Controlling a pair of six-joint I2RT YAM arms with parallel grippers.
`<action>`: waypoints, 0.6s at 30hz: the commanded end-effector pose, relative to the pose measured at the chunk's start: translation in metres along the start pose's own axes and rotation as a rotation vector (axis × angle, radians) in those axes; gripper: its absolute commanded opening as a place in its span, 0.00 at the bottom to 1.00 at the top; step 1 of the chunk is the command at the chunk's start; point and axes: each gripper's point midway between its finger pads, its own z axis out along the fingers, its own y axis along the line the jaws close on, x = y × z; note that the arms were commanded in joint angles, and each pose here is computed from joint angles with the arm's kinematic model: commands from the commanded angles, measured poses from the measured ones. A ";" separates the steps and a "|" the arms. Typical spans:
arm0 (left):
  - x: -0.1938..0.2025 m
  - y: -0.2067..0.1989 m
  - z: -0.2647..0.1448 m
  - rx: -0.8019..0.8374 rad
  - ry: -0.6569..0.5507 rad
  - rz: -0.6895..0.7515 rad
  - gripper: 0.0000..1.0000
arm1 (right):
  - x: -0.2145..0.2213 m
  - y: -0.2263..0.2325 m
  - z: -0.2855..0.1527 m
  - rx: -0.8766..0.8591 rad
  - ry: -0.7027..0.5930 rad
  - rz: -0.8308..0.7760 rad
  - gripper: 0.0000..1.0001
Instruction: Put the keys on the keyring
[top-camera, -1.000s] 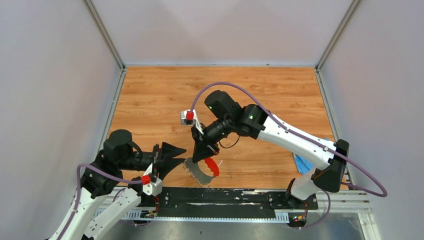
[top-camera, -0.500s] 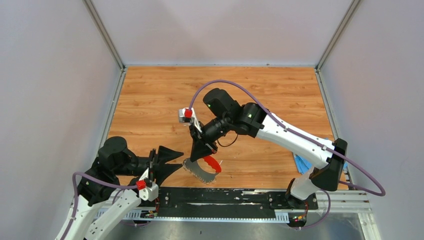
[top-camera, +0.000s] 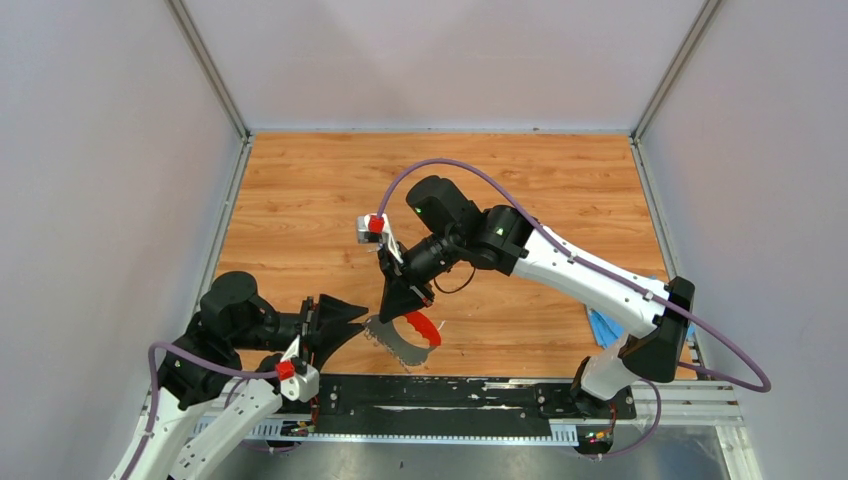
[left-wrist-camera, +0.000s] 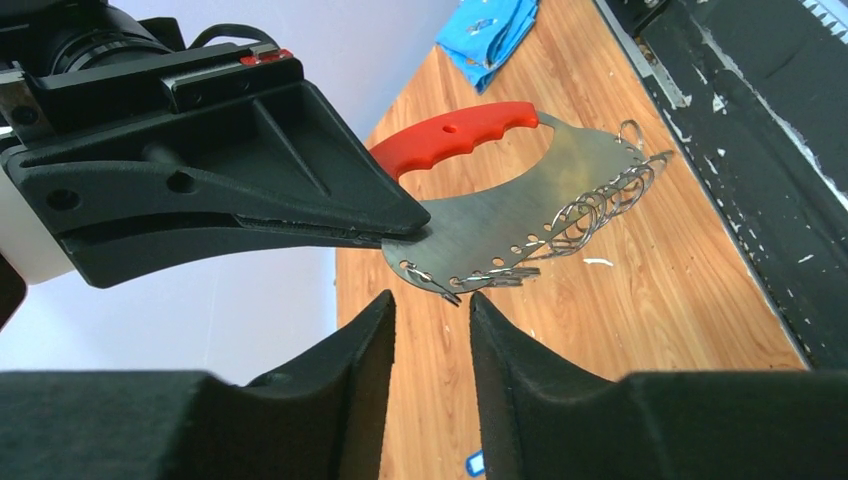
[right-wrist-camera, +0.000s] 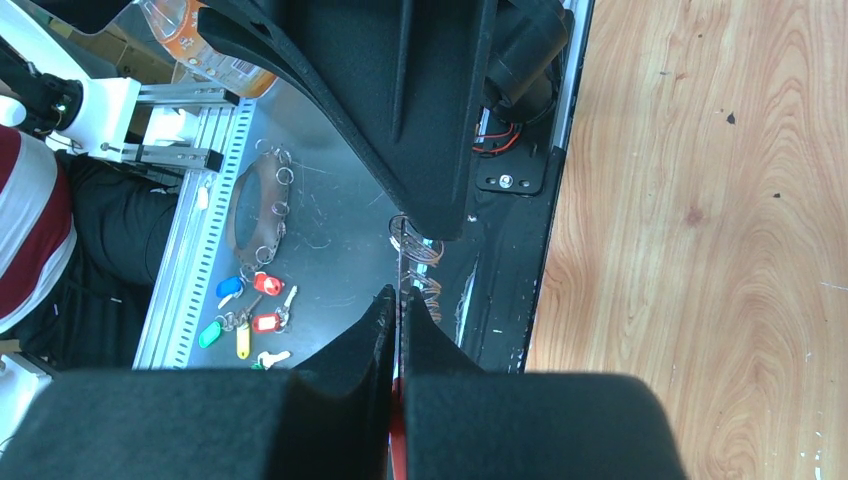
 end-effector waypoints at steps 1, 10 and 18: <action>-0.011 0.004 -0.002 -0.002 -0.031 0.015 0.34 | -0.004 0.005 0.002 -0.013 -0.009 0.000 0.00; -0.015 0.004 -0.007 -0.028 -0.020 -0.017 0.20 | -0.002 0.002 0.003 -0.002 -0.005 0.002 0.00; -0.016 0.004 -0.008 -0.034 -0.017 -0.018 0.10 | -0.002 0.003 0.003 -0.005 -0.006 0.003 0.00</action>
